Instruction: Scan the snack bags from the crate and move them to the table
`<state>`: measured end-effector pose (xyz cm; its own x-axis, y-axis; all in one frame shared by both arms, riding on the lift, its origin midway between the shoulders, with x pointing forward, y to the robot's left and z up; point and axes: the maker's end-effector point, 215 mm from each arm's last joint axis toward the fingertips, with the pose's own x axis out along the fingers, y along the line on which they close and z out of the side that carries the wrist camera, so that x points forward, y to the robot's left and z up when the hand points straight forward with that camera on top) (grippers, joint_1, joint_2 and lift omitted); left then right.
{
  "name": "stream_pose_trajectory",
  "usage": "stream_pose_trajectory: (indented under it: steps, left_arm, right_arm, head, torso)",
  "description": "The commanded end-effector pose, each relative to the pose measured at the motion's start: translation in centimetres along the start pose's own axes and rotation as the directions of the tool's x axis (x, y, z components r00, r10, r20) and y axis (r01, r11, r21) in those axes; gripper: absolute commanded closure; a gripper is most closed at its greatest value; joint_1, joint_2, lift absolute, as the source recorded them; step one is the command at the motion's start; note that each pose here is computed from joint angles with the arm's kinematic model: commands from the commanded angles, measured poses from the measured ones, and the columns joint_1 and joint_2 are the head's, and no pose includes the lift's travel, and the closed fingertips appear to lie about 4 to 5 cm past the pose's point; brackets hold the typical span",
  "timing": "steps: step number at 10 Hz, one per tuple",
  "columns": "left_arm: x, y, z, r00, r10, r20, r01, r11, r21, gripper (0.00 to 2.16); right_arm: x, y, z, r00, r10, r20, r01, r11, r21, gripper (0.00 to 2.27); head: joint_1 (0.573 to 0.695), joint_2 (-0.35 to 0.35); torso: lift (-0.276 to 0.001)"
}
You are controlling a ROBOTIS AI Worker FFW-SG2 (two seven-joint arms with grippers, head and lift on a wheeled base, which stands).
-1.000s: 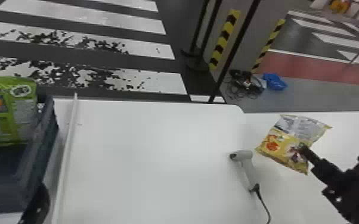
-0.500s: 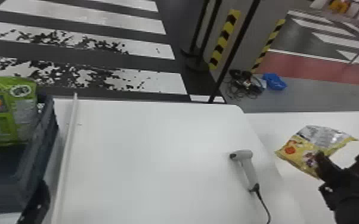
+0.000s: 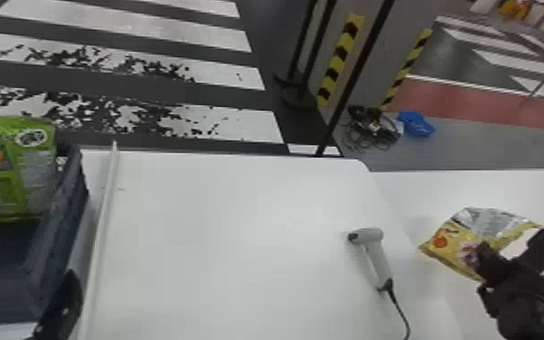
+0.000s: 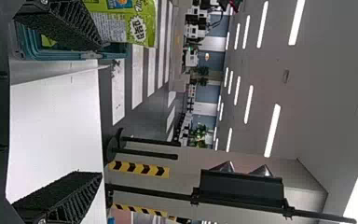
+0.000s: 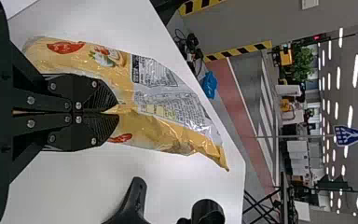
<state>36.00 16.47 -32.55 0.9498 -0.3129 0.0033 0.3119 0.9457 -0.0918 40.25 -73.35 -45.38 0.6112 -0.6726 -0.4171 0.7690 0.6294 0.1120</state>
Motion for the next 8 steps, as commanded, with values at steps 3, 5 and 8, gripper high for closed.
stream_pose_trajectory:
  steps: [3,5,8]
  left_arm:
    - [0.0,-0.6,0.1,1.0,-0.01,0.003,0.01,1.0,-0.004,0.03]
    - [-0.1,-0.6,0.0,1.0,-0.01,-0.001,0.01,1.0,-0.004,0.03]
    - [-0.3,-0.7,0.2,1.0,-0.01,0.007,0.01,1.0,-0.004,0.03]
  right_arm:
    - [0.4,0.5,-3.8,0.984,0.054,-0.172,-0.062,0.997,-0.041,0.0]
    - [-0.1,1.0,-5.4,0.971,0.088,-0.223,-0.099,0.994,-0.041,0.0]
    - [-6.3,4.6,-5.4,0.932,0.271,-0.242,-0.299,0.95,-0.088,0.0]
  head:
    - [0.695,-0.35]
    - [0.695,-0.35]
    - [0.695,-0.35]
  torso:
    - [-0.095]
    - [-0.095]
    - [-0.095]
